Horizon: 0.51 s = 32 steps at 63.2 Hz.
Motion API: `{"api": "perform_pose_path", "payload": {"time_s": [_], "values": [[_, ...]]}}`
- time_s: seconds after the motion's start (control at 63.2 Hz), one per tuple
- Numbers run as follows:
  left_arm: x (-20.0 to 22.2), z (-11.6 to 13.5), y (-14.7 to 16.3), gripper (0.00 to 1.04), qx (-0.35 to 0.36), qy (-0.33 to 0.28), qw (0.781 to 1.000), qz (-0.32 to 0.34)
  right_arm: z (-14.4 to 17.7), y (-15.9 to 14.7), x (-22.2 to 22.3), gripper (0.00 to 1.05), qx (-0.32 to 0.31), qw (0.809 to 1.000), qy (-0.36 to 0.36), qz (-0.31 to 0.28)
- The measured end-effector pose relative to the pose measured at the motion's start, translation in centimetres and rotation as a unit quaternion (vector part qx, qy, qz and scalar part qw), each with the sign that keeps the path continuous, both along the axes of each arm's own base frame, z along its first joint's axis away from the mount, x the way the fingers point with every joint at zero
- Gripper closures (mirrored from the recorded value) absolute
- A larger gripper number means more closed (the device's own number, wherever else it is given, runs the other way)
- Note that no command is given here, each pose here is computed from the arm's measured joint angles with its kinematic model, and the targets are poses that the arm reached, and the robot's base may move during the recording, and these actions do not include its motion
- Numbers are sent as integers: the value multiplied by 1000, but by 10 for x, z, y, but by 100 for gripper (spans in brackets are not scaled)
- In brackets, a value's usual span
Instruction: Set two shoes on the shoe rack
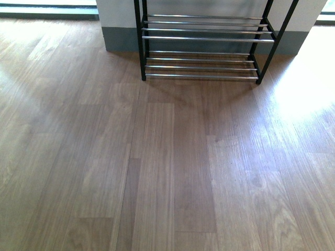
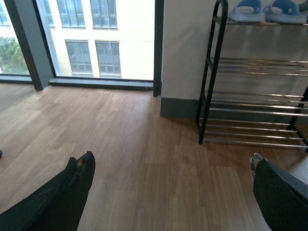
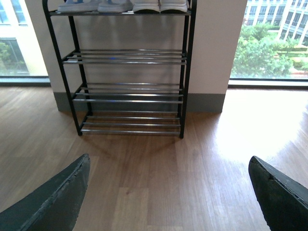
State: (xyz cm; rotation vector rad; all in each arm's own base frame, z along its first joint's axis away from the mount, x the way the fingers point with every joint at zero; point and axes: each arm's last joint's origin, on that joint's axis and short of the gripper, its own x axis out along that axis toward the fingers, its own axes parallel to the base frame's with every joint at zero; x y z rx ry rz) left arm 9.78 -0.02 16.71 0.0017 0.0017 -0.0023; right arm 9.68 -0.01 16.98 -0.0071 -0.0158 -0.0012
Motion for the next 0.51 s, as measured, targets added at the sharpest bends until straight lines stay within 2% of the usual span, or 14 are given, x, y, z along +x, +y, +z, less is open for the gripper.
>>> {"api": "perform_pose_path", "payload": {"time_s": [0.507], "values": [[0, 0, 0, 9, 0, 0, 1000, 1, 0, 0, 0, 9, 0, 1000, 0, 0]]}}
